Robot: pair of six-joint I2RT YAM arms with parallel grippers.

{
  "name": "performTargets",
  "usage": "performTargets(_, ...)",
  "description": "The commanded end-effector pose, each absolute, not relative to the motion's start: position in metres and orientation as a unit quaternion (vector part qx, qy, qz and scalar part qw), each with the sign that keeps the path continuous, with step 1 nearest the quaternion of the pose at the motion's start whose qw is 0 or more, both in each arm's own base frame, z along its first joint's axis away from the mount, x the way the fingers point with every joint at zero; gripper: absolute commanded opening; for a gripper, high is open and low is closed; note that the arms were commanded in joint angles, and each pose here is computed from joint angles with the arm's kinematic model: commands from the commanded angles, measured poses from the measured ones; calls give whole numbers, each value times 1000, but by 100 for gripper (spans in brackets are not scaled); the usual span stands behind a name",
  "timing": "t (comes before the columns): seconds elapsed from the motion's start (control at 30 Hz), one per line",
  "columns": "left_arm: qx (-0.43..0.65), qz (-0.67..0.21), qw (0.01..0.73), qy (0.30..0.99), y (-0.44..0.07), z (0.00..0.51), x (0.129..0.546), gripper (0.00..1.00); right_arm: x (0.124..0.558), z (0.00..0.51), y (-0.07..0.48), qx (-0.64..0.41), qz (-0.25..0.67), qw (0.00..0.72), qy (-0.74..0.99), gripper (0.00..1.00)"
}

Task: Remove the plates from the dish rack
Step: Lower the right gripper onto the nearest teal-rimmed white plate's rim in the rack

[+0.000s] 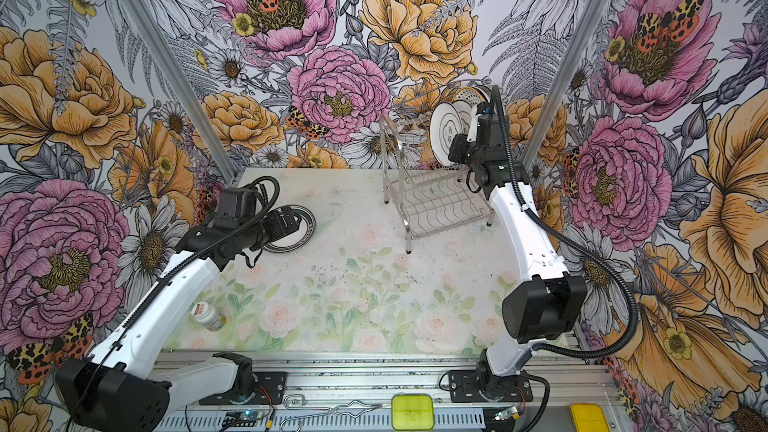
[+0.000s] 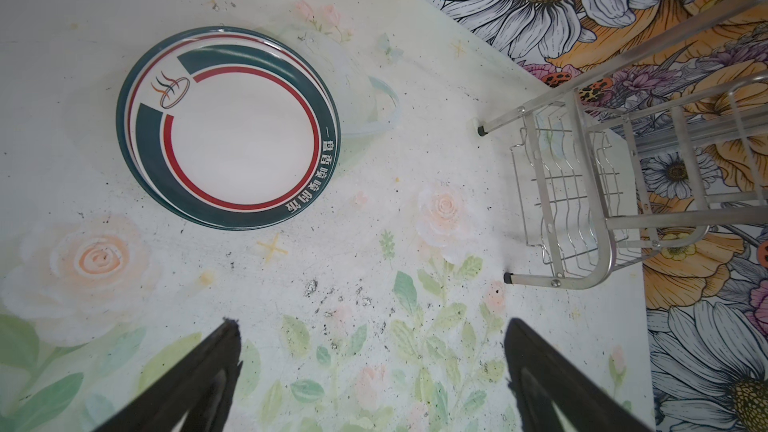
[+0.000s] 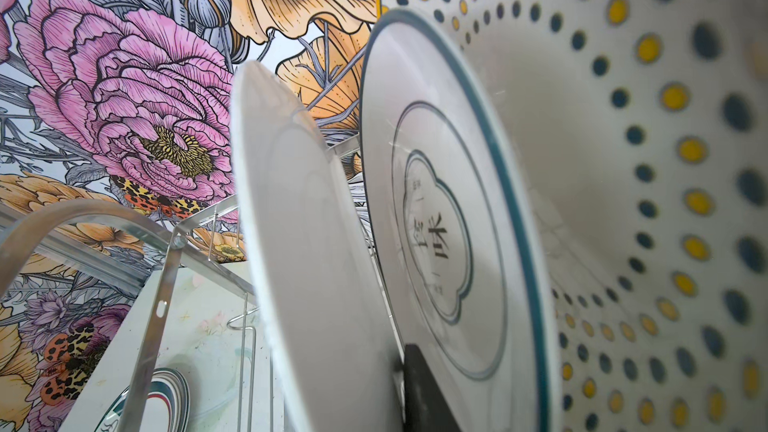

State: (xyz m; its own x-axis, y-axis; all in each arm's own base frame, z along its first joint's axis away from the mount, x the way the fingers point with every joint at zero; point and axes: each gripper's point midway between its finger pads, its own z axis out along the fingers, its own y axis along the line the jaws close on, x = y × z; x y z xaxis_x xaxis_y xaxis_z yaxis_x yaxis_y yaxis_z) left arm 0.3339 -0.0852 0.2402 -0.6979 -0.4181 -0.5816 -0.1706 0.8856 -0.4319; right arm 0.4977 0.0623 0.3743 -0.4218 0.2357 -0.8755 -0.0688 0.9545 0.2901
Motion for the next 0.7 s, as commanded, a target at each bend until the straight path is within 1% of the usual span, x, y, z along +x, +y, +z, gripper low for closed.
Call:
performTargets(0.0, -164, -181, 356, 902, -85, 238, 336, 99, 497, 369, 61, 46, 134, 533, 834, 21)
performTargets(0.13, -165, -182, 356, 902, -85, 238, 336, 98, 495, 372, 61, 46, 132, 535, 833, 14)
performTargets(0.27, -170, -179, 355, 902, -83, 236, 337, 99, 493, 376, 60, 44, 129, 540, 830, 11)
performTargets(0.43, -168, -185, 346, 904, -87, 231, 338, 99, 493, 383, 59, 39, 122, 549, 826, 6)
performTargets(0.67, -169, -186, 342, 905, -89, 229, 340, 99, 491, 410, 58, 27, 102, 577, 810, 0)
